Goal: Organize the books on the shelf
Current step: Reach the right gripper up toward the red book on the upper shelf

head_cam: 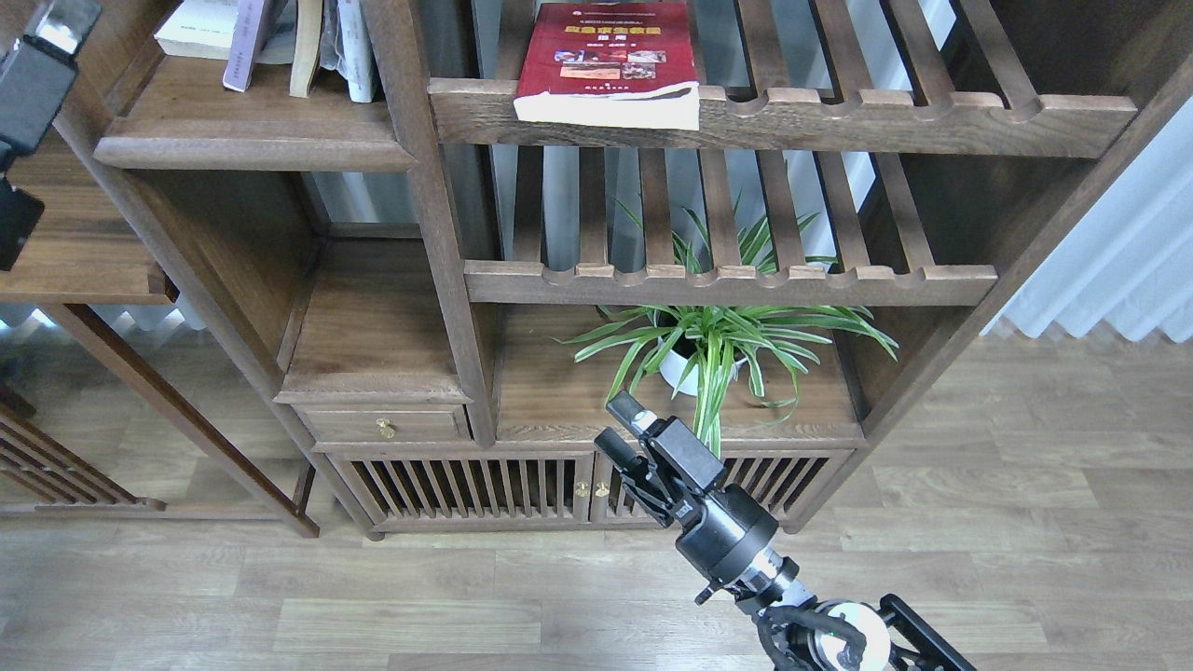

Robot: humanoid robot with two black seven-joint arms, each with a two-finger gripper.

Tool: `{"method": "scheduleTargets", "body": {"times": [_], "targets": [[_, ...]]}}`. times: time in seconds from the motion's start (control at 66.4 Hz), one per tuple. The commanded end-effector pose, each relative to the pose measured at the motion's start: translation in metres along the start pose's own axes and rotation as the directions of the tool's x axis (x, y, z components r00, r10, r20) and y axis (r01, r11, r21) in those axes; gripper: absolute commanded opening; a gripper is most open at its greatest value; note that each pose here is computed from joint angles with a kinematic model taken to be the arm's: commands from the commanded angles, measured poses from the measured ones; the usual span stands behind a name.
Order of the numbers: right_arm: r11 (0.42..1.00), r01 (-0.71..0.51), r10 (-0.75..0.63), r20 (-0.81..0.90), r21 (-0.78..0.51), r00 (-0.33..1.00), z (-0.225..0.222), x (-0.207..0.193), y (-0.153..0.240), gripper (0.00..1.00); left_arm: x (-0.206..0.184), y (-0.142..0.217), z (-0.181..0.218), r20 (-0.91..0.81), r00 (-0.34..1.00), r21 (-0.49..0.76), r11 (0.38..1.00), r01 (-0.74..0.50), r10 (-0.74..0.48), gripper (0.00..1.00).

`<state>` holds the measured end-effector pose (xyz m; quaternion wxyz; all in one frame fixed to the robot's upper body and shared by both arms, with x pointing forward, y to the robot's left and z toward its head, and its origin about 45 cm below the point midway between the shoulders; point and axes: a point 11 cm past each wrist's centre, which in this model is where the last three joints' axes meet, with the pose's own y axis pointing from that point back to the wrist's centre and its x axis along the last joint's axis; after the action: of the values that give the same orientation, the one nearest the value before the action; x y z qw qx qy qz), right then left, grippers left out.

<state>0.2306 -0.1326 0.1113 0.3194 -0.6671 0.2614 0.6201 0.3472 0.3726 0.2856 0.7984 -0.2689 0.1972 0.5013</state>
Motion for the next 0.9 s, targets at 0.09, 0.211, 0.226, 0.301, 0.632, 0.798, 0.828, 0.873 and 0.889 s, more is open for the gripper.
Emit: {"method": "scheduleTargets", "body": {"times": [0.09, 0.211, 0.226, 0.301, 0.632, 0.798, 0.828, 0.873, 0.889], "targets": [[1.000, 0.002, -0.002, -0.001, 0.014, 1.000, -0.001, -0.001, -0.001, 0.99, 0.016, 0.052, -0.087, -0.135, 0.983, 0.165, 0.981, -0.103, 0.126, 0.83], [1.000, 0.016, -0.016, -0.006, 0.017, 1.000, -0.002, -0.005, -0.004, 0.99, 0.019, 0.079, -0.128, -0.192, 0.962, 0.246, 0.959, -0.143, 0.193, 0.84], [1.000, 0.019, -0.019, -0.008, 0.018, 1.000, -0.003, -0.006, -0.005, 0.99, 0.019, 0.080, -0.129, -0.193, 0.962, 0.249, 0.958, -0.145, 0.196, 0.84], [0.999, 0.047, -0.047, -0.026, 0.025, 0.999, -0.008, -0.014, -0.015, 0.99, 0.020, 0.081, -0.133, -0.197, 0.959, 0.254, 0.955, -0.150, 0.203, 0.83], [0.983, 0.180, -0.181, -0.076, -0.019, 0.980, -0.007, -0.057, -0.060, 0.99, 0.043, 0.092, -0.123, -0.172, 0.947, 0.238, 0.945, -0.226, 0.270, 0.83], [0.984, 0.172, -0.175, -0.059, -0.049, 0.983, 0.009, -0.053, -0.061, 0.99, 0.055, 0.099, -0.121, -0.165, 0.937, 0.236, 0.935, -0.264, 0.307, 0.84], [0.984, 0.172, -0.175, -0.060, -0.044, 0.983, 0.008, -0.053, -0.062, 0.99, 0.056, 0.100, -0.121, -0.164, 0.936, 0.236, 0.934, -0.269, 0.311, 0.84], [0.983, 0.179, -0.182, -0.065, -0.041, 0.981, 0.006, -0.056, -0.064, 0.99, 0.058, 0.102, -0.122, -0.164, 0.933, 0.238, 0.931, -0.277, 0.320, 0.84], [0.982, 0.182, -0.185, -0.067, -0.041, 0.980, 0.005, -0.057, -0.065, 0.98, 0.059, 0.102, -0.122, -0.163, 0.933, 0.238, 0.930, -0.279, 0.321, 0.84]]}}
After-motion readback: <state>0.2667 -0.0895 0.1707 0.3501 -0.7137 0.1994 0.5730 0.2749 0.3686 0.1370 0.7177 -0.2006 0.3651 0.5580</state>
